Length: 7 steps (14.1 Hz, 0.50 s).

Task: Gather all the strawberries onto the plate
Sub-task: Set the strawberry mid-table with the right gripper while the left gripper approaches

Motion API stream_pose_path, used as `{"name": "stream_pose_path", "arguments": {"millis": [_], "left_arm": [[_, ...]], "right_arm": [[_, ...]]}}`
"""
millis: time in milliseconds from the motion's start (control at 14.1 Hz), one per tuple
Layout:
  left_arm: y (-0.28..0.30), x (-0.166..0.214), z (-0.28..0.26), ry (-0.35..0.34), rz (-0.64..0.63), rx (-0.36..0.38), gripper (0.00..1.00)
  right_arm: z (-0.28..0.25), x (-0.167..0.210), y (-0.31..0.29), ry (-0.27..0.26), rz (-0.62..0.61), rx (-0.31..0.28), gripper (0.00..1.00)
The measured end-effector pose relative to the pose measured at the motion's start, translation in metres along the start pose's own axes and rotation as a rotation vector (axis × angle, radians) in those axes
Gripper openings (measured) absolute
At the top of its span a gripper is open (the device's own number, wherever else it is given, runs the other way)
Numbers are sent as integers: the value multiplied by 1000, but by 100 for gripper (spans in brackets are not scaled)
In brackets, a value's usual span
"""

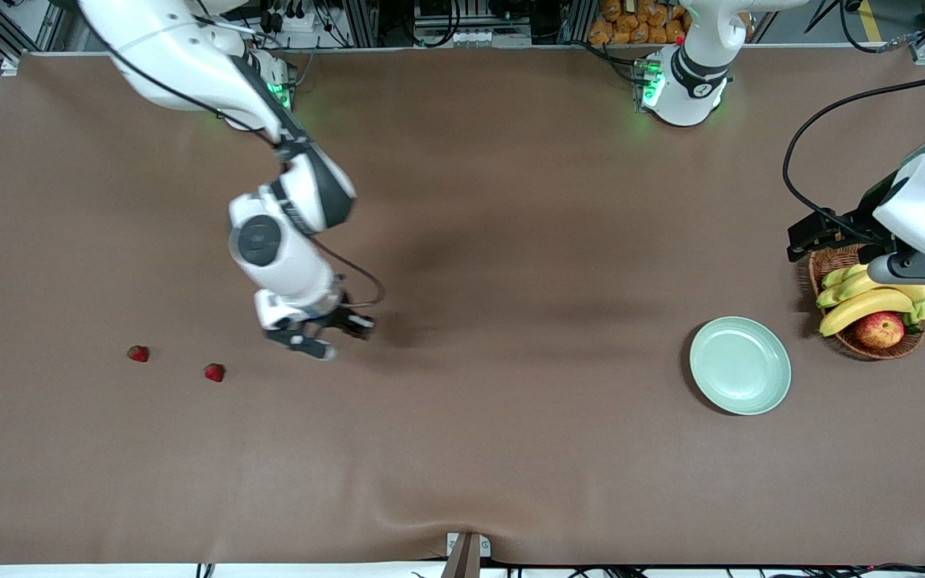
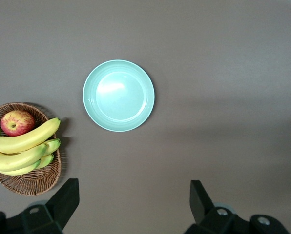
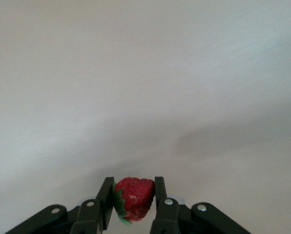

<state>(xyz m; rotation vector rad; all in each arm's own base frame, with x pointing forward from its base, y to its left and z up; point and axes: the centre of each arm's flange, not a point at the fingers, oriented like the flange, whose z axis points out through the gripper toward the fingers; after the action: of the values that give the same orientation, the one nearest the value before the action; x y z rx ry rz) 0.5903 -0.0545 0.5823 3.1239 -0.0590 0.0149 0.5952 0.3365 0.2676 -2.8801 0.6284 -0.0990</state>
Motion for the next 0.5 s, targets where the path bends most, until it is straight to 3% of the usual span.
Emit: {"name": "stream_pose_path", "arguments": {"millis": [283,496], "left_arm": [[12,3,10,-19,15,-23,100],[20,6,19,-34,26,-28,100]], "right_arm": [[36,-33,-76,-13,52,63,38],[60,-70,-109,-33,48,77,38]]}}
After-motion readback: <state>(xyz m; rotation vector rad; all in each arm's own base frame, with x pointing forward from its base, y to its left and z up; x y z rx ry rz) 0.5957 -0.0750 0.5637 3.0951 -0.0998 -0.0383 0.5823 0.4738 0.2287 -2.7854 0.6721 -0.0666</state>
